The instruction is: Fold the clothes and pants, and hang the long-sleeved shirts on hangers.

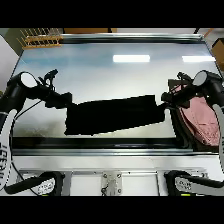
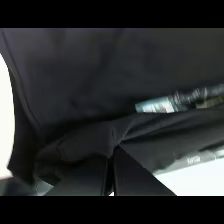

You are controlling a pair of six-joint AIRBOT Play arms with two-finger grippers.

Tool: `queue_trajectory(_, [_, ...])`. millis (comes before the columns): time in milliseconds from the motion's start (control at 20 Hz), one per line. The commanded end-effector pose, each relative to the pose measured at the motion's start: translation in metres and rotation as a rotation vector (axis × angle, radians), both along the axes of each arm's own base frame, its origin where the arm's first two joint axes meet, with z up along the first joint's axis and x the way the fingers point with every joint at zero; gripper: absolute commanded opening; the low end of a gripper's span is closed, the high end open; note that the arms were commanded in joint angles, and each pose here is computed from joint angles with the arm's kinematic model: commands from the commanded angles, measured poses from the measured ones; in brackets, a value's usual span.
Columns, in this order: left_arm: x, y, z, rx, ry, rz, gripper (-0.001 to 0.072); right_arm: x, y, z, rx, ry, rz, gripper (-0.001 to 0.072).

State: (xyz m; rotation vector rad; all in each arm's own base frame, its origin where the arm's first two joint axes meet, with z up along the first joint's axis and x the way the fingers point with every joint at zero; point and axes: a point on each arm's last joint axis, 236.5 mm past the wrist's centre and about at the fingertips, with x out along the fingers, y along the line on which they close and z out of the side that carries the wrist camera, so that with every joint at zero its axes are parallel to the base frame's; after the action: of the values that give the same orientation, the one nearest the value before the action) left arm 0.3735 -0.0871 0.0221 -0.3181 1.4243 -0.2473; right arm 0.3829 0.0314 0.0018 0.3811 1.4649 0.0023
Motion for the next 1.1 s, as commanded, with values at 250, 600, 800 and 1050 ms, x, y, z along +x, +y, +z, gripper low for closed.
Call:
queue_trajectory(250, [0.058, 0.009, -0.042, 0.011, 0.037, 0.019, 0.0010, 0.072, 0.017, -0.037, 0.041, -0.090, -0.026, 0.0018])
queue_trajectory(600, [0.079, 0.009, -0.053, 0.002, -0.009, 0.075, 0.0516, 0.105, 0.057, -0.031, 0.213, -0.218, -0.009, 0.0581])
queue_trajectory(800, [0.088, 0.011, -0.009, 0.001, -0.132, 0.100, 0.0492, 0.115, 0.035, 0.002, 0.223, -0.334, 0.019, 0.0649])
queue_trajectory(1050, [0.069, -0.028, 0.029, -0.017, -0.253, 0.042, 0.0010, 0.065, -0.036, -0.013, 0.225, -0.224, 0.103, 0.0651])
